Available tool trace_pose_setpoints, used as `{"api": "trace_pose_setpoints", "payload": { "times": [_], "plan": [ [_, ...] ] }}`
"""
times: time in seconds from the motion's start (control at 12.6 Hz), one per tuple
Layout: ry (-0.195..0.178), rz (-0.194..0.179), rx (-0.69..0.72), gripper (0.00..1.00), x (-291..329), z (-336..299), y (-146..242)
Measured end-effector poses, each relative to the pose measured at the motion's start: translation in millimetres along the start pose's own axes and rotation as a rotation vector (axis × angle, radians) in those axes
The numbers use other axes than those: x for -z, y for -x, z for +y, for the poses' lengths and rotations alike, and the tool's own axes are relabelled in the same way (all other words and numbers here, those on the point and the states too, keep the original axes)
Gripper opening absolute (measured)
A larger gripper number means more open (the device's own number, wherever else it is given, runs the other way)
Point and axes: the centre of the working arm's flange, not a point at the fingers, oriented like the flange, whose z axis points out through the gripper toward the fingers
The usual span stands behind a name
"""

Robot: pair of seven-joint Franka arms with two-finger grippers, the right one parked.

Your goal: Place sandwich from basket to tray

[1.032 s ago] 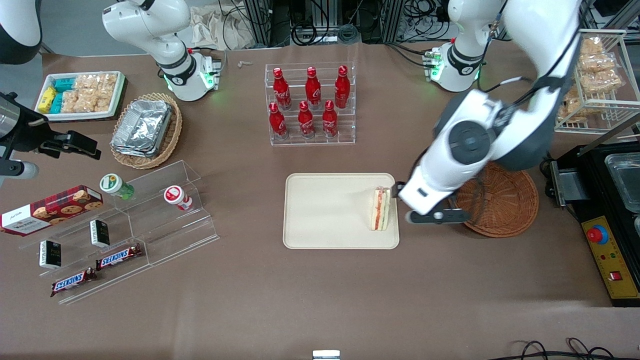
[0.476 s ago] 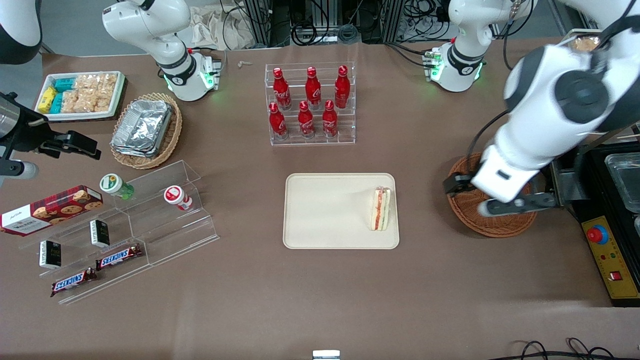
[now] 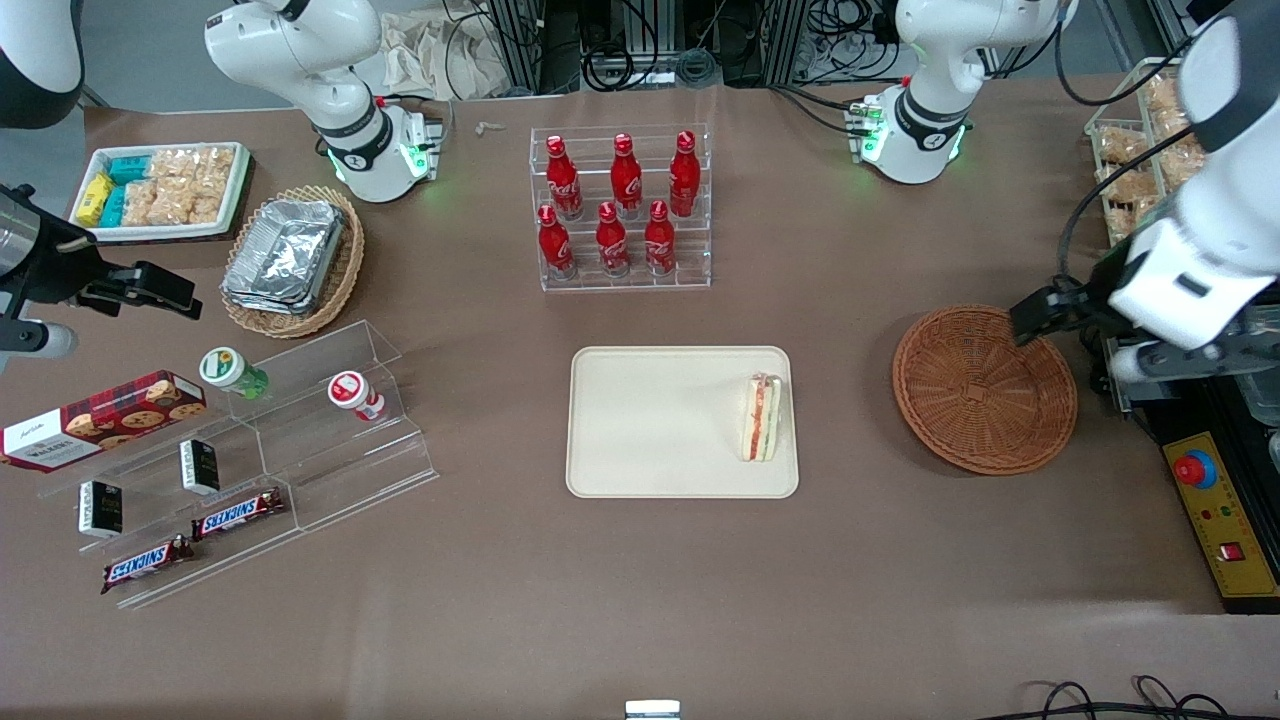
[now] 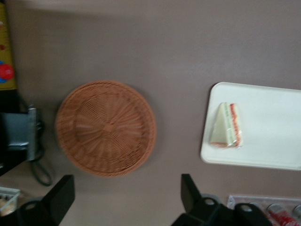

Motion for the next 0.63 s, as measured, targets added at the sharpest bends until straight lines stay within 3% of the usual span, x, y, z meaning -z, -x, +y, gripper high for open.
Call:
{"api": "trace_pose_setpoints", "payload": {
  "times": [0.16,0.63],
  "plan": [
    [-0.004,-0.025,-0.030,1.00,11.0,-31.4,14.6],
    [-0.002,-0.016,-0.068,1.00,9.6,-19.1,45.2]
  ]
}}
